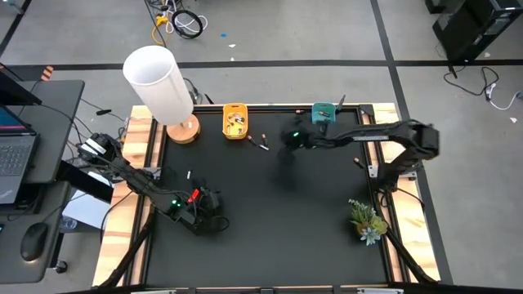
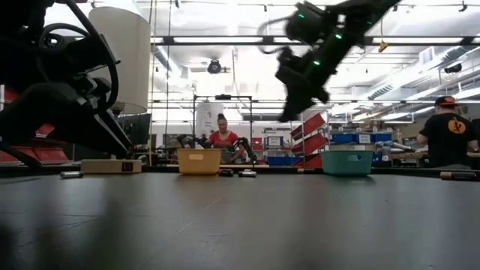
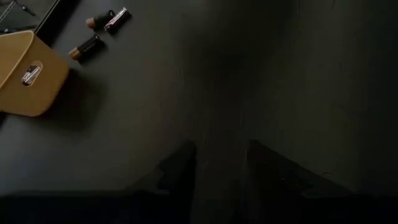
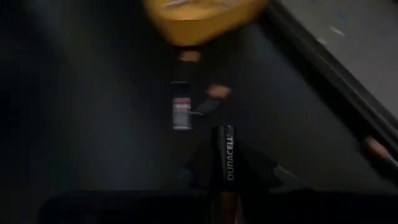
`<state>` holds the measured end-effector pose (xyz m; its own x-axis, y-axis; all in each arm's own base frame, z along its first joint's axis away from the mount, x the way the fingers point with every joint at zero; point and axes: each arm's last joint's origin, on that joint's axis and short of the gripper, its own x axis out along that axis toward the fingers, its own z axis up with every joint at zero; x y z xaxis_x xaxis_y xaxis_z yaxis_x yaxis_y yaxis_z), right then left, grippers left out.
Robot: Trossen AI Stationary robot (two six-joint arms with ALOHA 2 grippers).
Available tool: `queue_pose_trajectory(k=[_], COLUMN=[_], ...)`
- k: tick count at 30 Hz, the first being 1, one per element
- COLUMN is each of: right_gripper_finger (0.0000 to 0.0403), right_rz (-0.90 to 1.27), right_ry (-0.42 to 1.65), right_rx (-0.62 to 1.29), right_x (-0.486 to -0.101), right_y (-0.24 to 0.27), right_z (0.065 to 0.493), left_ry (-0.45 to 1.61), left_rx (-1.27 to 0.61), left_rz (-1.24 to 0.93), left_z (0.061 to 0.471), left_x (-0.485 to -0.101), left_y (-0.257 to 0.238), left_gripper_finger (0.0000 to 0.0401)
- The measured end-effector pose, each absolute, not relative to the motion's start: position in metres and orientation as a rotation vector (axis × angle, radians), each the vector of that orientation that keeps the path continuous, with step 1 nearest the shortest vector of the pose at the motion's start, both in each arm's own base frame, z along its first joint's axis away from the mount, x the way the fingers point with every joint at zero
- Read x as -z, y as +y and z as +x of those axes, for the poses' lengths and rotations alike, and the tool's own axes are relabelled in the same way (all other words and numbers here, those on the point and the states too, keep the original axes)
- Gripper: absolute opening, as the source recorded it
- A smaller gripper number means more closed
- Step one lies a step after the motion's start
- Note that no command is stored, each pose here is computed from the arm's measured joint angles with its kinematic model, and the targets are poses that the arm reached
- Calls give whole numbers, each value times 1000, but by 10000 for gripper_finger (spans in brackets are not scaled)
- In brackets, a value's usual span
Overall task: Sort batteries
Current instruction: Put the black battery into the blue bin
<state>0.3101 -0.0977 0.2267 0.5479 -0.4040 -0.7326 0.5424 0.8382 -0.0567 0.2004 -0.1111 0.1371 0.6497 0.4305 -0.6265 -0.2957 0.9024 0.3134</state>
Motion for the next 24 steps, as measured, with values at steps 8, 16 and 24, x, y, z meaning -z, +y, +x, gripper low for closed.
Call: queue_pose_trajectory(k=[8, 16, 24], right_gripper_finger=[47, 47, 73], right_rz=[411, 421, 422], right_ry=[733, 767, 890], right_rx=[822, 1045, 1207], right_x=[-228, -225, -205], right_y=[-135, -159, -172], right_z=[245, 222, 212], left_ry=[754, 750, 753], left_rx=[-403, -401, -399], left_rz=[202, 201, 201], left_z=[201, 202, 202], left_x=[-138, -138, -138], left_y=[-112, -112, -112], left_gripper_finger=[147, 147, 147])
